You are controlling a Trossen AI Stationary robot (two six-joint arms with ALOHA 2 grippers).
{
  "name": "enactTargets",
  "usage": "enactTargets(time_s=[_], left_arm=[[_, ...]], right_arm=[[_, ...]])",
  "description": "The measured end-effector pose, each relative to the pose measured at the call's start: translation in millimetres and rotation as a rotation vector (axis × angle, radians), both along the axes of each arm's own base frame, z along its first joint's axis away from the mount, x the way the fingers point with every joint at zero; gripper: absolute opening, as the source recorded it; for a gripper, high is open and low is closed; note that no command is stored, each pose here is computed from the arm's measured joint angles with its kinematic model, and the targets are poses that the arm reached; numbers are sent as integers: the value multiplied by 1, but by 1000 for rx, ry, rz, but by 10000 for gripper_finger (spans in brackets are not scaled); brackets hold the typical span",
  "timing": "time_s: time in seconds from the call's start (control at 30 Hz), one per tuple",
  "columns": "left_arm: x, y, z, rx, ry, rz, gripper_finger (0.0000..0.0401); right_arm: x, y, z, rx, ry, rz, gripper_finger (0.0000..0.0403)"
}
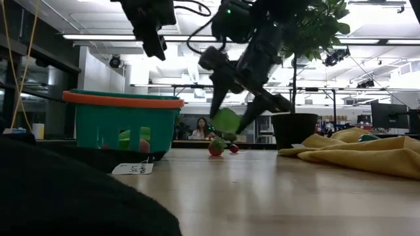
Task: Pick and placing Produce into tupperware
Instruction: Put the green cabbage in the green basket
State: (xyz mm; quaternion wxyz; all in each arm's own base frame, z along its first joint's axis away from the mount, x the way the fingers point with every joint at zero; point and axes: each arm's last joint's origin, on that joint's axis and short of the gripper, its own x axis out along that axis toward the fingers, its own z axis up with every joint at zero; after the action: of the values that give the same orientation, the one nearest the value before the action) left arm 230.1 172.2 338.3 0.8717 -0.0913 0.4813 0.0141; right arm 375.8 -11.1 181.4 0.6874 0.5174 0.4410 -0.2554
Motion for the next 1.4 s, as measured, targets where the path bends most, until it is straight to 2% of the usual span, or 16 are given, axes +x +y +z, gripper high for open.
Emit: enactTargets(time_s=[0.23,0.63,1.03,1.4], left_arm=[[-4,3,6,122,108,74,110],[-11,4,31,247,181,194,111],[-19,-1,48,242,209,241,111],[-24,-5,59,230,207,263,111]], right_arm=[[13,-1,22,-83,-86,80,236],[25,-3,47,-207,-183,171,236],[38,-4,60,-320,-371,234,236],[45,-5,69,-483,-487,379,236]])
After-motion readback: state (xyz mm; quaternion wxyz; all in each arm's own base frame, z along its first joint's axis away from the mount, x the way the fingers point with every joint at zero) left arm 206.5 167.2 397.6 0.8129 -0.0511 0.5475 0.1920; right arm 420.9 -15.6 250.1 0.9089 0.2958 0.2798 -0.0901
